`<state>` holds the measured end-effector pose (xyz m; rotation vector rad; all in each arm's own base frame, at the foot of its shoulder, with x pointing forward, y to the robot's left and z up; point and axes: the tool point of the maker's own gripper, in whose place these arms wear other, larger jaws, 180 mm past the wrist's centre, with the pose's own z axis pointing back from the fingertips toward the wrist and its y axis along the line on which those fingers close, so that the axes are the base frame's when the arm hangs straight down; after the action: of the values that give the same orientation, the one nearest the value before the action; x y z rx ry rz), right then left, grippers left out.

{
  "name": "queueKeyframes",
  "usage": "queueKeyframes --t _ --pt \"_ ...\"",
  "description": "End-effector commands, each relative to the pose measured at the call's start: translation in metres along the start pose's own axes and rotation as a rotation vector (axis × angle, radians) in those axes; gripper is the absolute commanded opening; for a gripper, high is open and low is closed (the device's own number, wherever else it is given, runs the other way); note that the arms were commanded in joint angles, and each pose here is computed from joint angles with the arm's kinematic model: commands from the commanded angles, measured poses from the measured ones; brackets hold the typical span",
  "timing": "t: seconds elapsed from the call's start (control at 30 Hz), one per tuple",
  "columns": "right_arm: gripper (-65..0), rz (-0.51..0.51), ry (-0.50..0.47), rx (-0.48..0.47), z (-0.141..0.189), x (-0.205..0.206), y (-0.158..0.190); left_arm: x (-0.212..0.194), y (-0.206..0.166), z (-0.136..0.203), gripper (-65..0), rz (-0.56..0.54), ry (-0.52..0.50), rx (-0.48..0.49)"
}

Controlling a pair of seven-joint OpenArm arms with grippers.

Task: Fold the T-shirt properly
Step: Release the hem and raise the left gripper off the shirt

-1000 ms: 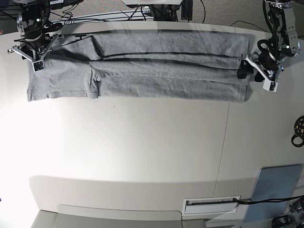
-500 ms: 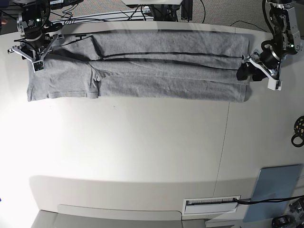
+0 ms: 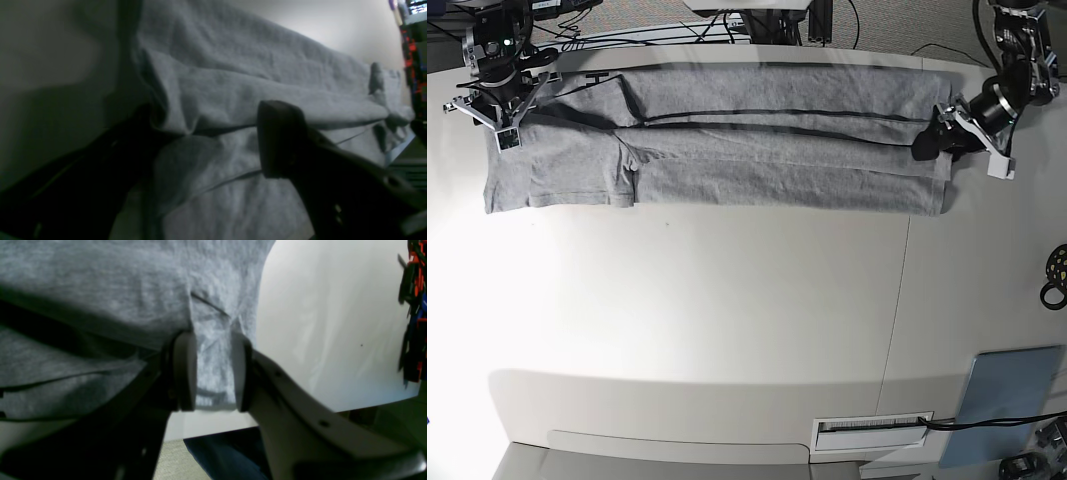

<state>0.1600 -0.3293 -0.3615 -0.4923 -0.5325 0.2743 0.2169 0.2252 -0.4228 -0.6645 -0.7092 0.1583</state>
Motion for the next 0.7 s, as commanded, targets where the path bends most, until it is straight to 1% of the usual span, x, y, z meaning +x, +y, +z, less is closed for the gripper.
queueKeyframes --t 0.0,0.1,0.17,0.27,0.3,0.47,0.57,0.67 --pt "-46.5 0.007 -0.035 -0.028 0.003 0.009 -0.009 -0.023 0.008 0.002 -27.9 -0.004 0.101 0.042" --pt "-46.5 0.007 -0.035 -0.028 0.003 0.009 -0.009 -0.024 0.006 -0.002 -39.1 0.015 0.087 0.042" --pt "-46.5 0.007 -0.034 -0.028 0.003 0.009 -0.009 -0.019 0.014 -0.001 -48.2 0.039 0.06 0.085" --pt "-46.5 0.007 -0.034 -0.028 0.003 0.009 -0.009 -0.016 0.026 0.0 -62.5 0.037 0.043 0.152" --pt "-46.5 0.007 -0.034 -0.028 0.003 0.009 -0.009 -0.015 0.028 0.0 -65.0 0.035 0.036 0.162" --pt "-46.5 0.008 -0.052 -0.028 0.003 0.012 -0.009 -0.008 0.036 0.003 -65.0 -0.018 0.019 0.203" --pt "-46.5 0.008 -0.079 -0.028 0.003 0.017 -0.009 0.001 0.051 0.012 -65.0 -0.013 0.004 0.278" --pt "-46.5 0.008 -0.103 -0.028 0.003 0.021 -0.009 0.019 0.063 0.029 -65.0 -0.033 -0.025 0.34"
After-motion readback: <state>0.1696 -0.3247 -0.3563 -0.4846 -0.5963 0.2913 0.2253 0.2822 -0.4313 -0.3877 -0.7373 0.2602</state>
